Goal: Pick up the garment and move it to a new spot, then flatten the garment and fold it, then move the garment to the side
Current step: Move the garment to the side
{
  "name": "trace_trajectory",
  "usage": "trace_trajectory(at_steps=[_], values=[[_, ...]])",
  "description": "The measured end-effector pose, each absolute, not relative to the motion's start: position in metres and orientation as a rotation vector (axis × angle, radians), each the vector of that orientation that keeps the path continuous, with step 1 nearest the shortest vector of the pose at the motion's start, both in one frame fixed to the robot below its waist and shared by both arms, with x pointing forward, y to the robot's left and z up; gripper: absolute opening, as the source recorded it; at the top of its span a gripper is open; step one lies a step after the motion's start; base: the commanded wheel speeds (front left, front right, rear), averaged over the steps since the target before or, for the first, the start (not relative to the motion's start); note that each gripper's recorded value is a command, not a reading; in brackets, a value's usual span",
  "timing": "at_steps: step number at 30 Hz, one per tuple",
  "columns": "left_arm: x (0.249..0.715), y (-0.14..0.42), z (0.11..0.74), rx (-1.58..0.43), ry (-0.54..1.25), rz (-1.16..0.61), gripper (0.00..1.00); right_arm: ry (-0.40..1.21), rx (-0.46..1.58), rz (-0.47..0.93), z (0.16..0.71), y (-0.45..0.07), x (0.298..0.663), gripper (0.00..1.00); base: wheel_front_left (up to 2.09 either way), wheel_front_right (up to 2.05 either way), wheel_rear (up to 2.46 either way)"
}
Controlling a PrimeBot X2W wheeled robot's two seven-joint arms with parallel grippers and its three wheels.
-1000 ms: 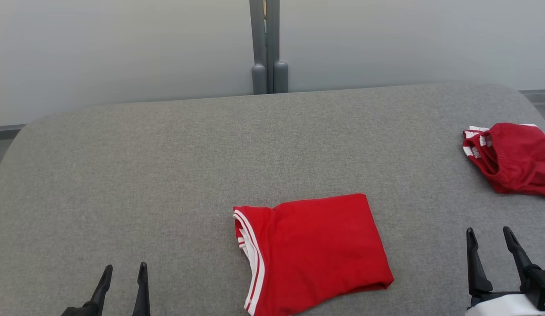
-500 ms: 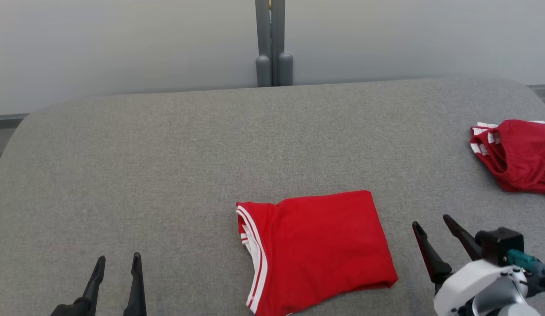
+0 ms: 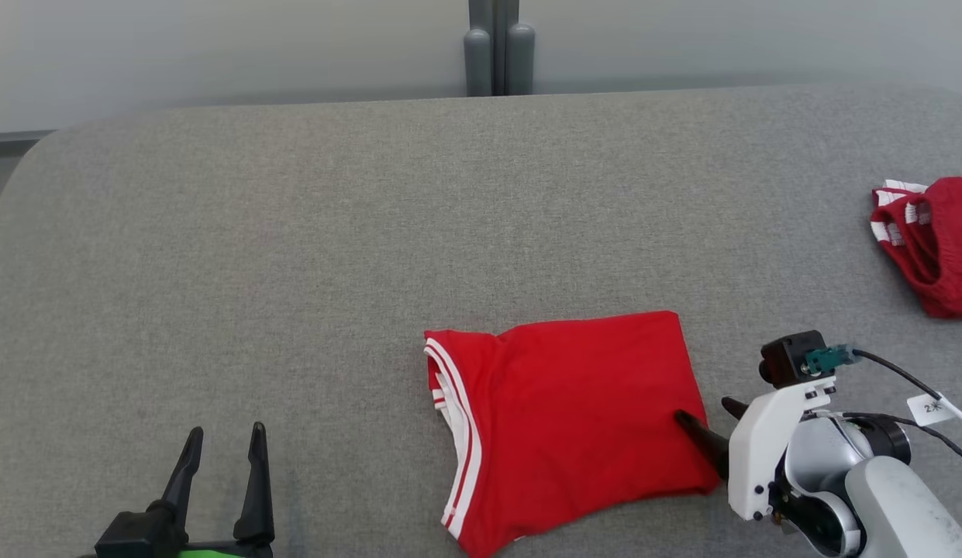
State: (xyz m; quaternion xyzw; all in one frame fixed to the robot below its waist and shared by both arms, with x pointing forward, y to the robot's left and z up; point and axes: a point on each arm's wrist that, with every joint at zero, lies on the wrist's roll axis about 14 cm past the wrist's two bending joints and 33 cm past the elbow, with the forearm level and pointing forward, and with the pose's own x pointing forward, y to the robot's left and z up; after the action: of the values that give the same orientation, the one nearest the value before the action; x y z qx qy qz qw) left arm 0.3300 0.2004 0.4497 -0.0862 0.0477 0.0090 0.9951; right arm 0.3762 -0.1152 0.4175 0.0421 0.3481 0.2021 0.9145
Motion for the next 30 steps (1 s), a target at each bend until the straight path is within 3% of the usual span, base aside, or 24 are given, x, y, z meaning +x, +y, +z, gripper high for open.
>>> trace_trajectory(at_steps=[11,12,13,14,23,30], values=[[0.33,0.21,0.449,-0.169,0.096,0.052,1.0,0.83,0.143,0.424,0.389,-0.096,0.386,1.0,0.0,0.0,0.0],[0.33,0.21,0.449,-0.17,0.097,0.051,1.0,0.831,0.154,0.424,0.389,-0.095,0.387,0.94,0.0,0.0,0.0],[0.33,0.209,0.448,-0.171,0.1,0.049,1.0,0.823,0.167,0.425,0.39,-0.093,0.389,0.43,0.0,0.0,0.0],[0.33,0.208,0.447,-0.173,0.101,0.047,1.0,0.819,0.187,0.425,0.39,-0.091,0.391,0.0,0.0,0.0,0.0],[0.338,0.201,0.449,-0.177,0.096,0.026,1.0,0.778,0.203,0.469,0.401,-0.085,0.398,0.0,0.0,0.0,0.0],[0.364,0.187,0.457,-0.181,0.065,-0.025,1.0,0.651,0.066,0.41,0.439,-0.129,0.45,0.0,0.0,0.0,0.0]])
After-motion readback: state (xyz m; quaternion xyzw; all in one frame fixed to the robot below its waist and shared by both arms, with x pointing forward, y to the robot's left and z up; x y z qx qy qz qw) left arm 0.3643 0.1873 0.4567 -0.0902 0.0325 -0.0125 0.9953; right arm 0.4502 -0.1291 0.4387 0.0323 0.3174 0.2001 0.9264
